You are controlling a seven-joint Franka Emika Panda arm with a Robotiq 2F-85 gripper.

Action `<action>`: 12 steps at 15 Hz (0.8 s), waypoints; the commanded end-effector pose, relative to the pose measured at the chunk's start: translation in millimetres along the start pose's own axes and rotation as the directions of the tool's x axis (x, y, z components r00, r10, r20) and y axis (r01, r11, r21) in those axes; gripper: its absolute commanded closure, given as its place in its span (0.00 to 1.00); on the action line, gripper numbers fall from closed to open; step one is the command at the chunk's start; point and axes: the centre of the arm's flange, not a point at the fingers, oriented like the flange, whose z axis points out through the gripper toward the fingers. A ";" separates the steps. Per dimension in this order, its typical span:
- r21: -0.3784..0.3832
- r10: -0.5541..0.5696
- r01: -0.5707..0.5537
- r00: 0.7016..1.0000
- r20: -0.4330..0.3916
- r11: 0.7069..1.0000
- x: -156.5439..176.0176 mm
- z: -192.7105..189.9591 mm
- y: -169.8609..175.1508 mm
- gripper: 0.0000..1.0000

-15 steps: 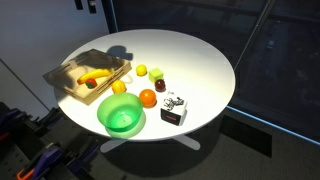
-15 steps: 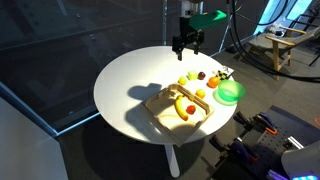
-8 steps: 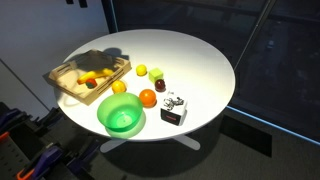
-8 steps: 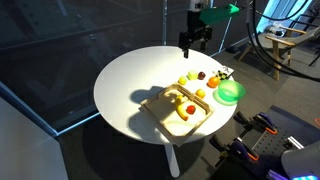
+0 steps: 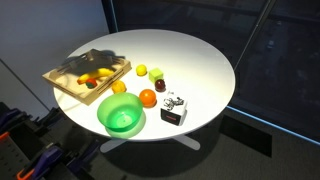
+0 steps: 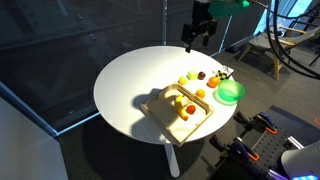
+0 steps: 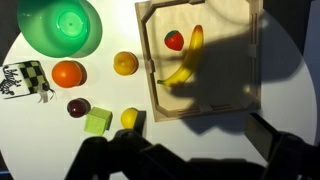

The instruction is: Remove the light green block from the wooden tray and put it on the table

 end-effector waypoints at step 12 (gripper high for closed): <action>0.023 -0.008 0.008 1.000 -0.024 1.000 -33.7 -24.2 -4.5 0.00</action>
